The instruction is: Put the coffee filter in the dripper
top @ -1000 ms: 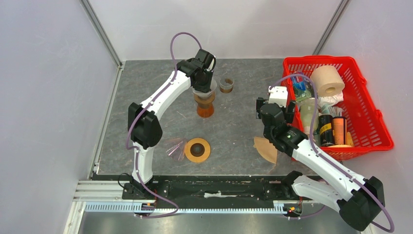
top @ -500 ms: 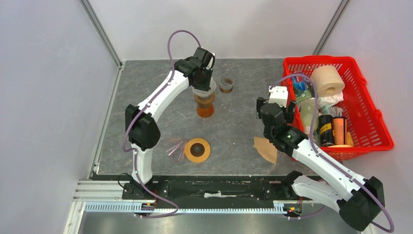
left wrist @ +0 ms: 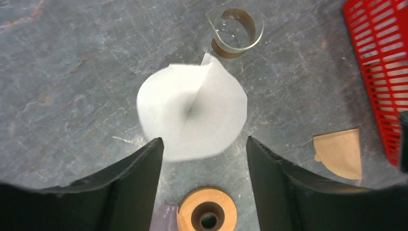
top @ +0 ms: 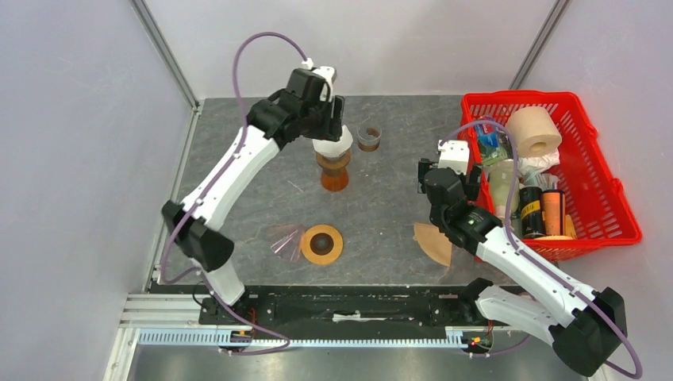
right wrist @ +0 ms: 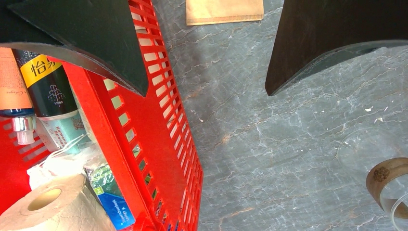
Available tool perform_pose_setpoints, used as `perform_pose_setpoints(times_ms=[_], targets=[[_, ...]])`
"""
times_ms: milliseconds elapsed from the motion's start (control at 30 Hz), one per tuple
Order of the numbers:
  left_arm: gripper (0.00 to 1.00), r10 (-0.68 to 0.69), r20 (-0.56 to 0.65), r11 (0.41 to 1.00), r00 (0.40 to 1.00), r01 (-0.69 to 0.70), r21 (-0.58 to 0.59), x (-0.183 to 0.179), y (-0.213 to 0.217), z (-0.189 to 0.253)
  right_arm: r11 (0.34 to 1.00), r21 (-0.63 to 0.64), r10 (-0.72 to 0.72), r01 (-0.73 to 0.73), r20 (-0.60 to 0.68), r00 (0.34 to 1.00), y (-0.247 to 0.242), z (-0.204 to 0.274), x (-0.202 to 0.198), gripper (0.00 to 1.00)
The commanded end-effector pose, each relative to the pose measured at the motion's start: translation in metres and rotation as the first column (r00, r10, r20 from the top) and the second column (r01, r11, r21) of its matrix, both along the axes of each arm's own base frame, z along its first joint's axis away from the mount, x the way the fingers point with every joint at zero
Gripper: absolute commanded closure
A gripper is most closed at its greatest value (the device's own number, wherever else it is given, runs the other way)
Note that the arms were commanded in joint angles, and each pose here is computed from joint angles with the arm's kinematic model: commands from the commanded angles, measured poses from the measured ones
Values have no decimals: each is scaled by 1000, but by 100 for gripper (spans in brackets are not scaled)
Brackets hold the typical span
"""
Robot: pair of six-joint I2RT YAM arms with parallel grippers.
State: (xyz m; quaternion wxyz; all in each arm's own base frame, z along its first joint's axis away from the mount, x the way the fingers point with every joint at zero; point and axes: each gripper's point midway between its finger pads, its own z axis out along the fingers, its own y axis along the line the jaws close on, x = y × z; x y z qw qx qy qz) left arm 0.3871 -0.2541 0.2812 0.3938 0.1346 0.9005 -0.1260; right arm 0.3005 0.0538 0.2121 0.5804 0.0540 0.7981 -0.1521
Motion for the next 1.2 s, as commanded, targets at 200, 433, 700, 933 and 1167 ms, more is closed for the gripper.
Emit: perform_pose_setpoints(times_ms=[200,433,700,933,1167], targets=[[12,217,283,973,934,-186,-134,-49,76,72,991,94,90,-93,35,995,15,10,-3,1],[11,402,260,903,878,-332,-273,-76,109,37,930,206,305,-304,27,952,53,4,-11,1],[9,579,196,808,792,-524,-268,-87,143,-12,821,347,479,-454,16,878,90,-10,-29,1],[9,657,138,741,741,-600,-303,-98,155,-36,740,500,567,-451,-103,817,141,-51,-32,1],[8,674,47,719,737,-641,-269,-120,161,-82,708,425,680,-563,-196,707,218,-80,-60,5]])
